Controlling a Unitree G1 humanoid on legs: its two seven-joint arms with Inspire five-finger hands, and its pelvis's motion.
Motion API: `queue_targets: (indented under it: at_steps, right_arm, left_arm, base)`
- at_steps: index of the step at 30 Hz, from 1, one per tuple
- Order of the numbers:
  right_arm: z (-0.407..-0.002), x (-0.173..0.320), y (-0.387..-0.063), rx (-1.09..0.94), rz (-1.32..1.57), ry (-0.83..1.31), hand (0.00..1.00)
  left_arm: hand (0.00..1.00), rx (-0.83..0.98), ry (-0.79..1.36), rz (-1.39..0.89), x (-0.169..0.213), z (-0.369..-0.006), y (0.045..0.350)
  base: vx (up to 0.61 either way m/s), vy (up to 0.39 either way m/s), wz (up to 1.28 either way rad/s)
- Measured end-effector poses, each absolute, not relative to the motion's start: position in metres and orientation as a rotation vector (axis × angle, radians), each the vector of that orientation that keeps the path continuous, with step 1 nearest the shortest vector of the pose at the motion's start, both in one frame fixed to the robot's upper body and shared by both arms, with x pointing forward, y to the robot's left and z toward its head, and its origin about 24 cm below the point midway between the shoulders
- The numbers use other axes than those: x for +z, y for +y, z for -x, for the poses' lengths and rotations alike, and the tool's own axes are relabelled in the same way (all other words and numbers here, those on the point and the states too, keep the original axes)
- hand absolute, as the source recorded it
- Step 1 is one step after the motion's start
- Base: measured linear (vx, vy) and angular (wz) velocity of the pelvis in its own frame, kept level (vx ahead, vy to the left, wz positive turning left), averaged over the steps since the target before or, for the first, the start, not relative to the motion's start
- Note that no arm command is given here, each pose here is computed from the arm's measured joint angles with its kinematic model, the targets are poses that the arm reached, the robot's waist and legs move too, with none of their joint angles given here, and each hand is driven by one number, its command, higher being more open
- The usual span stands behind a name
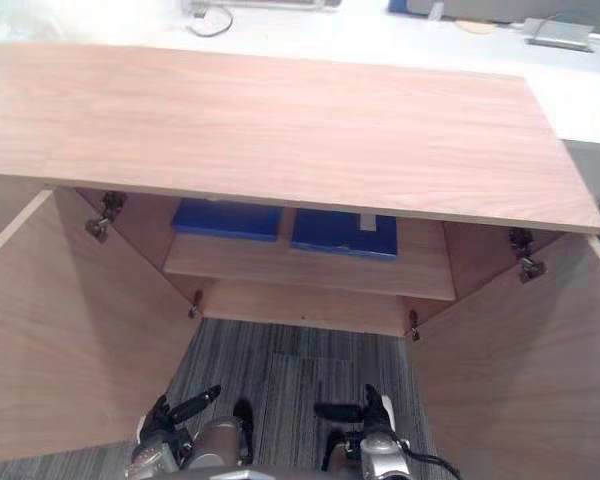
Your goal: Walk over to the cabinet, pick up the folder, carry it to the office cabinet, place the folder inside the office cabinet, then close the office cabinet door
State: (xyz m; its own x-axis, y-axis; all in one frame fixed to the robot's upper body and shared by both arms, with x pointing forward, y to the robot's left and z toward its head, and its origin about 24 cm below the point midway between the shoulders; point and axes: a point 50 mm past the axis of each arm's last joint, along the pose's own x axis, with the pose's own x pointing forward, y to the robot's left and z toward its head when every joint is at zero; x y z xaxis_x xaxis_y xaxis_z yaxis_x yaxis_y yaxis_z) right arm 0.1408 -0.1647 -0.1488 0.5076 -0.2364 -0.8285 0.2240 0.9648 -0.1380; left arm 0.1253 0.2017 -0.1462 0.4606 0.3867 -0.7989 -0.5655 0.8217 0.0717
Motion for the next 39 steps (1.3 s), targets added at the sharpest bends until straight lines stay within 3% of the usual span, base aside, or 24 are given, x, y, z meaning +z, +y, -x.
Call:
queue_targets:
  at_steps: [8, 13, 17, 22, 31, 39]
  right_arm:
    - [-0.113, -0.159, -0.184, -0.582, -0.309, 1.056, 1.0]
    - [-0.114, -0.157, -0.182, -0.654, -0.4, 1.012, 1.0]
    - [-0.124, -0.151, -0.18, -0.652, -0.391, 0.949, 1.0]
    - [-0.108, -0.153, -0.187, -0.714, -0.385, 0.951, 1.0]
    - [-0.065, -0.158, -0.233, -0.889, -0.308, 1.043, 1.0]
    - [-0.104, -0.134, -0.248, -0.805, -0.165, 0.866, 1.0]
  left_arm:
    - [1.0, 0.267, 0.96, -0.037, -0.149, -0.135, 0.164]
    - [1.0, 0.276, 0.986, -0.025, -0.152, -0.133, 0.162]
    - [1.0, 0.393, 1.001, 0.052, -0.154, -0.128, 0.175]
    - [1.0, 0.447, 1.014, 0.067, -0.155, -0.122, 0.185]
    - [1.0, 0.462, 1.06, 0.022, -0.159, -0.103, 0.198]
    - [1.0, 0.409, 1.043, -0.001, -0.158, -0.104, 0.193]
  base:
    - [-0.07, 0.076, -0.45]
    - [-0.02, 0.086, -1.17]
    - [-0.04, -0.034, -1.71]
    - [-0.03, -0.204, -0.72]
    - [0.02, -0.103, -0.58]
    - [0.03, 0.056, 0.01]
